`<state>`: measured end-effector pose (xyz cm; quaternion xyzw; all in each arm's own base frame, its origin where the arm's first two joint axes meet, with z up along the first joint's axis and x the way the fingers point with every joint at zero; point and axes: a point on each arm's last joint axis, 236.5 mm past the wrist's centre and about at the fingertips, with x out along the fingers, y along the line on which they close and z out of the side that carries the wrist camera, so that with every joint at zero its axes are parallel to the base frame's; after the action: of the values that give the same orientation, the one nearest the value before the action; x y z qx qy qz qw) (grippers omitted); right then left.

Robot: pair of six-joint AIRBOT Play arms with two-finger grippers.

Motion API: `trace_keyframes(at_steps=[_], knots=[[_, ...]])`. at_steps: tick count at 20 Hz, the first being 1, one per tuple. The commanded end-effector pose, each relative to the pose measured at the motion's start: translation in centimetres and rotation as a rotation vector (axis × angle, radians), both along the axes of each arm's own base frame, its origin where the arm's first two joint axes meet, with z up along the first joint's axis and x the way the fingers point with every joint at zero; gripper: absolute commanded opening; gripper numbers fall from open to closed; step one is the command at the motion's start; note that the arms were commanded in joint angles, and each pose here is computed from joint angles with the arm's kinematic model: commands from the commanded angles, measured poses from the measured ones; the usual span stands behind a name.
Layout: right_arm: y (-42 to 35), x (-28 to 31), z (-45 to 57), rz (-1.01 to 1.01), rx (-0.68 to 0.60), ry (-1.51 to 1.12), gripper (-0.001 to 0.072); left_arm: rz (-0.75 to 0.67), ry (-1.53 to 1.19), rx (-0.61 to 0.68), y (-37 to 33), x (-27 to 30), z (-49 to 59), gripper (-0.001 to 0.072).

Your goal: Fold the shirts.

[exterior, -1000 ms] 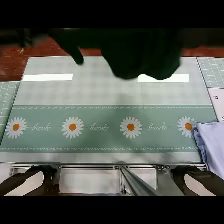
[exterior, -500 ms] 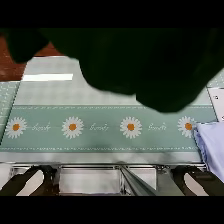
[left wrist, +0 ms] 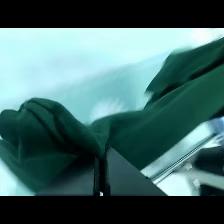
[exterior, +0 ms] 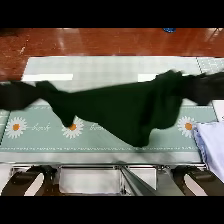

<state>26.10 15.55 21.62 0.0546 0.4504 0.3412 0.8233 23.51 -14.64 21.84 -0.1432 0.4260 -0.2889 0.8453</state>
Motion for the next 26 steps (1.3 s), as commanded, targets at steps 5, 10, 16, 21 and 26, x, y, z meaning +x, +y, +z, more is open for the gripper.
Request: trace_keyframes(at_steps=[5, 10, 16, 21, 26], knots=[[6.0, 11.3, -15.9, -0.011, 0.027, 0.3, 0.0023, 0.273, 0.404, 0.065, 3.3, -0.8, -24.0, 0.0022], [6.5, 16.0, -19.6, -0.068, 0.024, 0.425, 0.0414, 0.401, 0.53, 0.034, 3.9, 0.6, -26.6, 0.0505], [-11.7, 13.9, -14.8, -0.319, -0.249, 0.408, 0.0408, 0.58, 0.345, 0.012, 13.6, 6.4, -17.8, 0.0505], [-15.5, 4.0, -20.9, -0.525, -0.152, 0.519, 0.0408, 0.543, 0.527, -0.122, 12.2, 3.5, -22.3, 0.0504], [-10.6, -5.2, -26.2, -0.483, -0.011, 0.669, 0.0408, 0.546, 0.728, -0.289, 9.5, 2.9, -27.3, 0.0505]])
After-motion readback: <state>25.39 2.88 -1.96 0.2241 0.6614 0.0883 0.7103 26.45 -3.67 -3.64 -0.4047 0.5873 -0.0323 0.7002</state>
